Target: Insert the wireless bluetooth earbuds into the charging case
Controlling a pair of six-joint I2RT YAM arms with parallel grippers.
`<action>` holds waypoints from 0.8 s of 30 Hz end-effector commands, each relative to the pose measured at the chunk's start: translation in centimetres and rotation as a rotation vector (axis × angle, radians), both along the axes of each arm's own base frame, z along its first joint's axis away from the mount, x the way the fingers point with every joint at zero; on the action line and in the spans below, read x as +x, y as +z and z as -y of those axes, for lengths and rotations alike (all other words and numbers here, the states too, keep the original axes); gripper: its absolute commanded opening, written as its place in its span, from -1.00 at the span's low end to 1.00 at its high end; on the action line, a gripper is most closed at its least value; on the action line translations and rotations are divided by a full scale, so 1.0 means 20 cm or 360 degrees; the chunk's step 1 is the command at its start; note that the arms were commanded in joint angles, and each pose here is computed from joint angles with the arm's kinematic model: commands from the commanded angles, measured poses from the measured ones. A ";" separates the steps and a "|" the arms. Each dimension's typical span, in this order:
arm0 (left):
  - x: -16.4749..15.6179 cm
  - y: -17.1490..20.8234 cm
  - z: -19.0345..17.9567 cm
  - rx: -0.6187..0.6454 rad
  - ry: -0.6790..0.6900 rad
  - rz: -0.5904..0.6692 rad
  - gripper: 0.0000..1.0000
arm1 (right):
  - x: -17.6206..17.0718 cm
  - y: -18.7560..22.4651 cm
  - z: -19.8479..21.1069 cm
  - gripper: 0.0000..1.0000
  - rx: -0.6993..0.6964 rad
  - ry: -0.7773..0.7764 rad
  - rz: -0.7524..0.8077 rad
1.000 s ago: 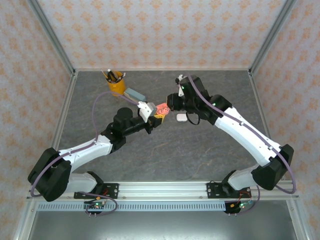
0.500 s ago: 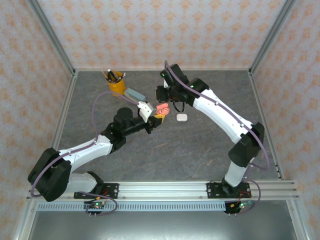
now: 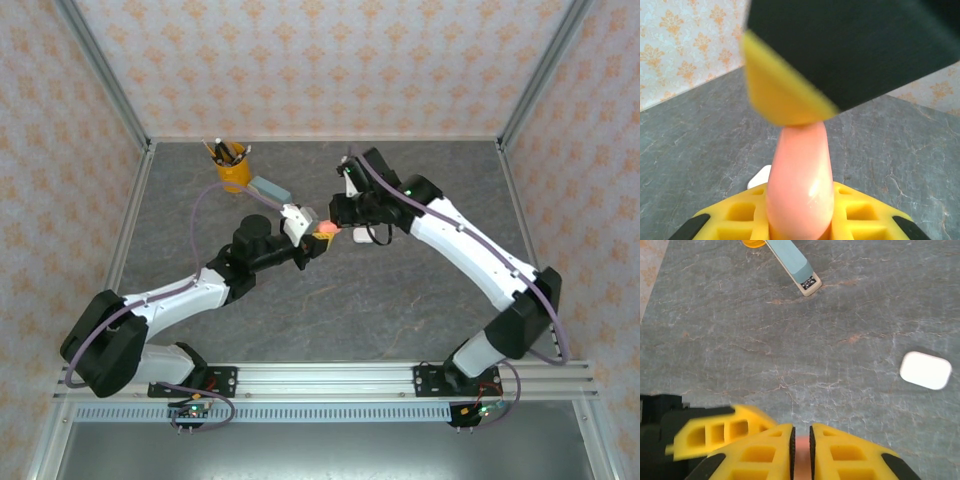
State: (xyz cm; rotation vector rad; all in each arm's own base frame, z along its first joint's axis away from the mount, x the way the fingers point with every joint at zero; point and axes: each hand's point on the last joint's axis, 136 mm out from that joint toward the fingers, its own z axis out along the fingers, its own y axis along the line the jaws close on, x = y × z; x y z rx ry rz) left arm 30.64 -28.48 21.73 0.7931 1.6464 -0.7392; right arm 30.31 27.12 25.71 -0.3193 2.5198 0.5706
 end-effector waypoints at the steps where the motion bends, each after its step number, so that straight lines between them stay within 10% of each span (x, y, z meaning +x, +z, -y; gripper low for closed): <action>1: 0.05 0.10 0.01 -0.0072 0.0027 0.0060 -1.00 | 0.03 0.06 0.15 -0.59 -0.0052 -0.0224 0.0126; 7: 0.12 -0.11 0.01 0.0014 0.0118 -0.0185 -1.00 | 0.13 -0.04 0.46 -0.58 -0.0105 -0.0709 0.0127; 17: 0.19 -0.74 0.10 0.0148 0.0293 -0.1122 -1.00 | 0.04 -0.26 0.60 -0.54 0.0000 -0.0893 0.0037; 24: 0.19 -0.95 0.10 0.0225 0.0363 -0.1347 -1.00 | -0.01 -0.27 0.66 -0.48 -0.0007 -0.0927 0.0047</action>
